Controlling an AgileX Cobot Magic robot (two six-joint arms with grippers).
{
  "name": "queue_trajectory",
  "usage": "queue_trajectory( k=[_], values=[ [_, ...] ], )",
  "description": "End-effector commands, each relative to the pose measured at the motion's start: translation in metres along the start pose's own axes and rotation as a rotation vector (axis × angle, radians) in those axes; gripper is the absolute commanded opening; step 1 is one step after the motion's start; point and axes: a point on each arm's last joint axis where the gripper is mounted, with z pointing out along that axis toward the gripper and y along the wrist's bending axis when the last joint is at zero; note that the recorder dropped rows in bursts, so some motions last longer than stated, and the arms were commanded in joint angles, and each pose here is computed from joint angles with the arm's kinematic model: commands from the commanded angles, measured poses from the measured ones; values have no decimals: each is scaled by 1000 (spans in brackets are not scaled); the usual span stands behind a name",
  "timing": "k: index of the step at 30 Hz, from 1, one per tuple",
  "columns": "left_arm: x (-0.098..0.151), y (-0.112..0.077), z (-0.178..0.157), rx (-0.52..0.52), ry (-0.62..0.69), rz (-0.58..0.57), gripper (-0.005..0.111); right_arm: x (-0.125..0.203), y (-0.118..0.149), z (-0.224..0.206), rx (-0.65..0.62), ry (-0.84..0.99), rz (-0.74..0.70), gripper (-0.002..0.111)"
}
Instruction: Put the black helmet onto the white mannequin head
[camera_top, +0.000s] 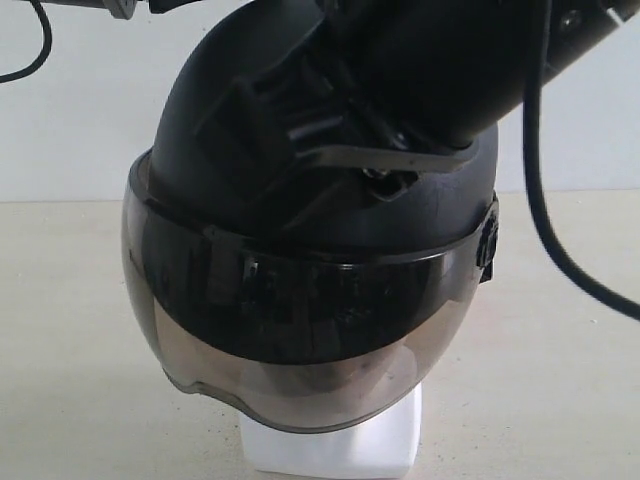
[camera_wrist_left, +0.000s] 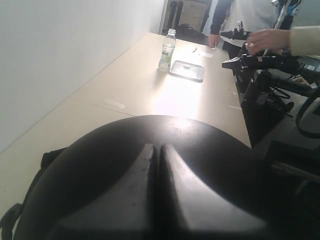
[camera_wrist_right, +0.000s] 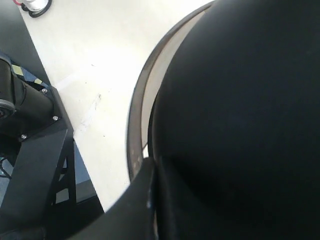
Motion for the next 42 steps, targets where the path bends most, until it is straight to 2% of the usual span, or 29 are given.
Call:
queue_trajectory(
  k=[1,11,15,18,20,21,27,29,32,37,39,42],
  values=[
    [6,2,3,6,36,-13,4,12,-8,27,-6,142,24,0],
    [6,2,3,6,36,-13,4,21,-10,35,-6,155,26,0],
    [6,2,3,6,36,-13,4,4,-3,7,7,48,-11,0],
    [2,-2,0,5,30,2,4,-9,5,-29,44,-110,-53,0],
    [-2,-4,-4,-14,22,12,4,-12,8,-52,89,-204,-73,0],
    [-7,-7,-8,-35,11,4,4,-9,8,-74,175,-279,-78,0],
    [-18,-16,-26,-83,-17,4,4,23,-1,-136,467,-353,24,0],
    [-20,-18,-32,-98,-22,6,4,37,-3,-147,529,-393,76,0],
    [-11,-13,-41,-183,-30,-28,4,64,-7,-154,598,-440,142,0],
    [30,5,-50,-347,-6,-148,4,106,-23,-140,702,-576,286,0],
    [42,6,-47,-347,17,-146,4,115,-28,-126,706,-640,306,0],
    [50,3,-41,-327,39,-144,4,115,-30,-108,667,-671,254,0]
  ],
)
